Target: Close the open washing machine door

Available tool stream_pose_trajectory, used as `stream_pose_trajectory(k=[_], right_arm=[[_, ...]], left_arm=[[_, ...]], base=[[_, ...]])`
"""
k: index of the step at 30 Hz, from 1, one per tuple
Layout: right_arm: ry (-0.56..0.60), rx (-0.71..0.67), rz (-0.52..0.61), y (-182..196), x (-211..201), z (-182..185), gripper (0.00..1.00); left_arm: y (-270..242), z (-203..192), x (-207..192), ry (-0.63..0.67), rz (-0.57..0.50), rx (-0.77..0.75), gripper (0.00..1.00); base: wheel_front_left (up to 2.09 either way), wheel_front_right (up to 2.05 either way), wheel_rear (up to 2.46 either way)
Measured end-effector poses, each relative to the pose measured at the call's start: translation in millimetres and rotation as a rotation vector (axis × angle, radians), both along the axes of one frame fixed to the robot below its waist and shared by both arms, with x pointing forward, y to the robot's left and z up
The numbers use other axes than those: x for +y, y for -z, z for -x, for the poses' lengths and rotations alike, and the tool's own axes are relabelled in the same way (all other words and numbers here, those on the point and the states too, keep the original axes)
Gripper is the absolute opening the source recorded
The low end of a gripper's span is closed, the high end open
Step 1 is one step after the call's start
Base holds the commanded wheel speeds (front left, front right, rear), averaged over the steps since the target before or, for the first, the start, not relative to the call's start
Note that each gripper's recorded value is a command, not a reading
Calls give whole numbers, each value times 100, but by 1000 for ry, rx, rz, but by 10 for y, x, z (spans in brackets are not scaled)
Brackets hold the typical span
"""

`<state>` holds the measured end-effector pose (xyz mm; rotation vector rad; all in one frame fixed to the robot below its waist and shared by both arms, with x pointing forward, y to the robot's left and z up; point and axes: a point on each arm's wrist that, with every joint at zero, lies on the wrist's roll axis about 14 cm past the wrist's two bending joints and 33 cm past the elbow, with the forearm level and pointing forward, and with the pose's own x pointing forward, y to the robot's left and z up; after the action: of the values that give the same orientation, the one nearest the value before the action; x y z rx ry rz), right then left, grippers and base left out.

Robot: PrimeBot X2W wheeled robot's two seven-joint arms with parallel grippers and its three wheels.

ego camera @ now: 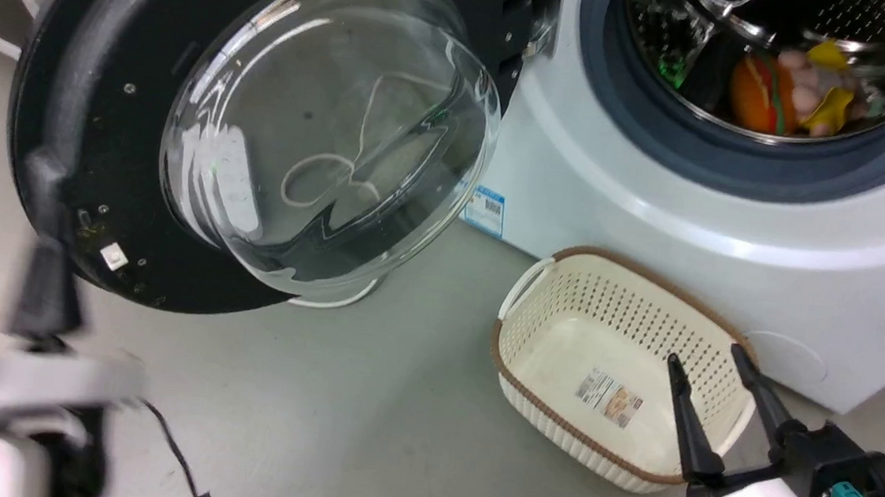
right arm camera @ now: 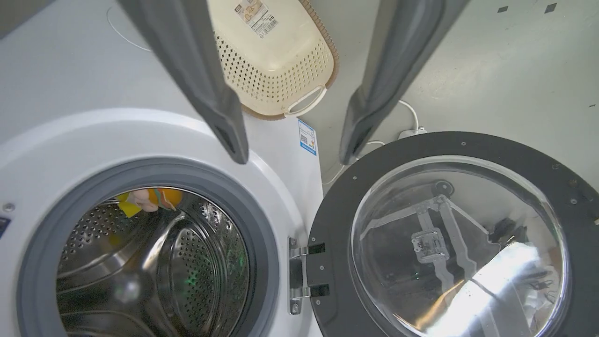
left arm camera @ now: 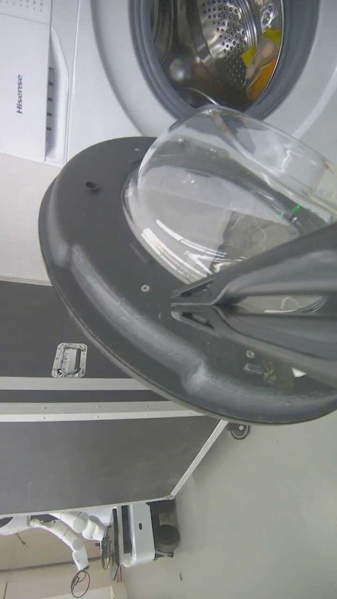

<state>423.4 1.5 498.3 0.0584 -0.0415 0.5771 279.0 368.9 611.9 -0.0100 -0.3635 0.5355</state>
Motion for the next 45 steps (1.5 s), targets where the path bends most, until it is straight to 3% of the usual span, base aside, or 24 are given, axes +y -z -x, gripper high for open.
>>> stream_pose_trajectory(k=[5,6,12,13,14,15,16,17,18,19,20,23,27,35,38,44,45], right_arm=[[13,27,4,133,-40,-74,100],[22,43,5,205,-73,-109,100],[32,71,10,350,-131,-173,100],[34,79,11,390,-149,-193,100],[34,79,11,390,-149,-193,100],[36,80,11,404,-161,-212,100],[38,80,11,410,-170,-221,100],[38,80,11,410,-170,-221,100],[41,83,11,432,-185,-238,100],[41,83,11,432,-185,-238,100],[40,87,10,454,-186,-247,100],[37,90,7,470,-183,-251,100],[31,84,4,473,-163,-259,100],[54,68,-2,379,-221,-237,100],[91,52,-8,298,-313,-226,100],[145,32,-17,183,-472,-202,100],[175,19,-25,124,-563,-200,100]], left_arm=[[-320,23,548,-98,27,-100,0],[-413,-9,802,-127,69,-121,0],[-442,-98,1362,-181,253,-149,0],[-232,-148,1543,-183,442,-147,0],[-232,-148,1543,-183,442,-147,0],[-4,-246,1606,-146,649,-150,0],[82,-300,1611,-120,742,-157,0],[82,-300,1611,-120,742,-157,0],[188,-388,1601,-63,874,-150,0],[188,-388,1601,-63,874,-150,0],[248,-459,1559,0,957,-115,0],[310,-514,1488,61,1022,-76,0],[354,-639,1235,237,1135,-6,0],[341,-705,737,485,1193,109,0],[449,-679,283,631,1220,215,0],[544,-568,-296,782,1209,314,0],[540,-547,-610,868,1203,349,0]], base=[[0,0,0],[0,0,0],[0,0,0],[0,0,0],[0,0,0],[0,0,0],[0,0,0],[0,0,0],[0,0,0],[0,0,0],[0,0,0],[0,0,0],[0,0,0],[0,0,0],[0,0,0],[0,0,0],[0,0,0]])
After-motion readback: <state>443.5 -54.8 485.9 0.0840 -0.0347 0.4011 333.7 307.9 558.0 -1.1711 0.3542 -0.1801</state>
